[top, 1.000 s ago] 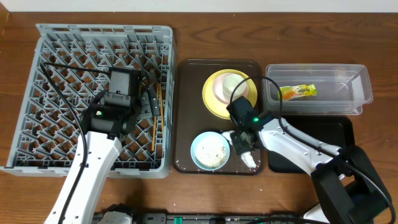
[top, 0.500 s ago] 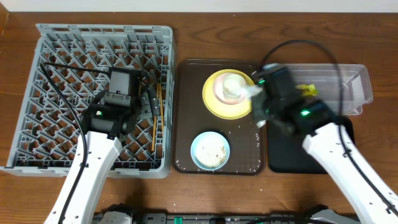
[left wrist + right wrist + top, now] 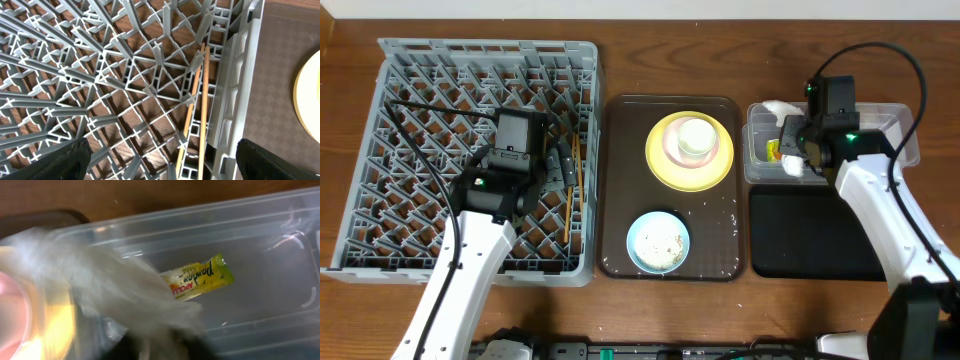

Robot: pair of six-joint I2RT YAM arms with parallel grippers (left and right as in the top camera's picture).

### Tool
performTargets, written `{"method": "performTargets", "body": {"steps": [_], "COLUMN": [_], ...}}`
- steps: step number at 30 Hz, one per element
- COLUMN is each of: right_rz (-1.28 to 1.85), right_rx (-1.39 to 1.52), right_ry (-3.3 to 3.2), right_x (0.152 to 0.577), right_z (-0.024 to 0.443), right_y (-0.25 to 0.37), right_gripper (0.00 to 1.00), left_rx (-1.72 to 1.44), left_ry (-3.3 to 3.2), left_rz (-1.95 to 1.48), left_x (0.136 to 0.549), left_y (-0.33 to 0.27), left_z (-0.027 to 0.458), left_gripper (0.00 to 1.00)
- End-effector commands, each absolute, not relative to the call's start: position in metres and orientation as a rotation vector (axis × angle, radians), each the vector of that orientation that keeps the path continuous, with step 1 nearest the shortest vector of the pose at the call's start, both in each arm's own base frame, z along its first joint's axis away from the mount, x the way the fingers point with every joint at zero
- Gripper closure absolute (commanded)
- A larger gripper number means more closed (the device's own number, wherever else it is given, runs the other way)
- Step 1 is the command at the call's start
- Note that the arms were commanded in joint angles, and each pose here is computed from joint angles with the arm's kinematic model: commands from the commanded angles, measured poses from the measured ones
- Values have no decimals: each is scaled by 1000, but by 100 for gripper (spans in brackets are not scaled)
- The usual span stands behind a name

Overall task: Sort waste into correct bins and load items into the dishwasher
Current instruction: 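Grasp the white tissue and drop it into the clear bin, then move the right gripper to the light-blue bowl and grip its rim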

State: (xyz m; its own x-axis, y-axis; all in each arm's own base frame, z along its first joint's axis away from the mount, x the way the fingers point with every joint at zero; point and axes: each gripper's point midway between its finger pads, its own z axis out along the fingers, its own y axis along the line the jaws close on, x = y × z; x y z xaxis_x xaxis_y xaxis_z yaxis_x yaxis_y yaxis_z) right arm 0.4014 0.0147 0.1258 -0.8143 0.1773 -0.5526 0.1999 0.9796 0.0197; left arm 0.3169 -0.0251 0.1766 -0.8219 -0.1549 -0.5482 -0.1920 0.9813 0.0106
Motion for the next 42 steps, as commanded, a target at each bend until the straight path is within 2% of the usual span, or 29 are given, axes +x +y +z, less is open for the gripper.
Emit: {"method": "performTargets", "body": {"steps": [1, 2, 8, 10, 12, 16, 18, 19, 22, 27, 32, 42], "right_rz": [-54, -54, 101, 195, 315, 481, 501, 510, 540, 524, 390, 6], "right_rx": [256, 251, 95, 43, -16, -138, -237, -310, -493, -764, -763, -653], "right_ry": [2537, 2525, 2376, 2355, 2367, 2482, 2561, 2588, 2611, 2609, 2654, 2766], "right_x": [404, 404, 397, 386, 369, 327, 305, 294, 270, 235, 225, 243], "right_z": [126, 131, 200, 216, 224, 215, 203, 197, 186, 156, 109, 41], "right_y": [10, 9, 31, 45, 64, 102, 122, 134, 170, 228, 256, 233], "right_gripper": [11, 1, 1, 8, 24, 46, 71, 80, 99, 99, 99, 99], "left_rx": [-255, -254, -254, -254, -255, -255, -255, -255, -255, -254, -255, -254], "left_ry": [2551, 2552, 2551, 2551, 2551, 2551, 2551, 2551, 2551, 2551, 2551, 2551], "left_rz": [96, 96, 95, 95, 96, 96, 96, 96, 96, 95, 96, 95], "left_x": [317, 317, 317, 317, 317, 317, 317, 317, 317, 317, 317, 317], "left_y": [-22, -22, -22, -22, -22, -22, -22, -22, -22, -22, -22, -22], "left_z": [176, 176, 176, 176, 176, 176, 176, 176, 176, 176, 176, 176], "left_gripper": [7, 7, 7, 7, 7, 7, 7, 7, 7, 7, 7, 7]}}
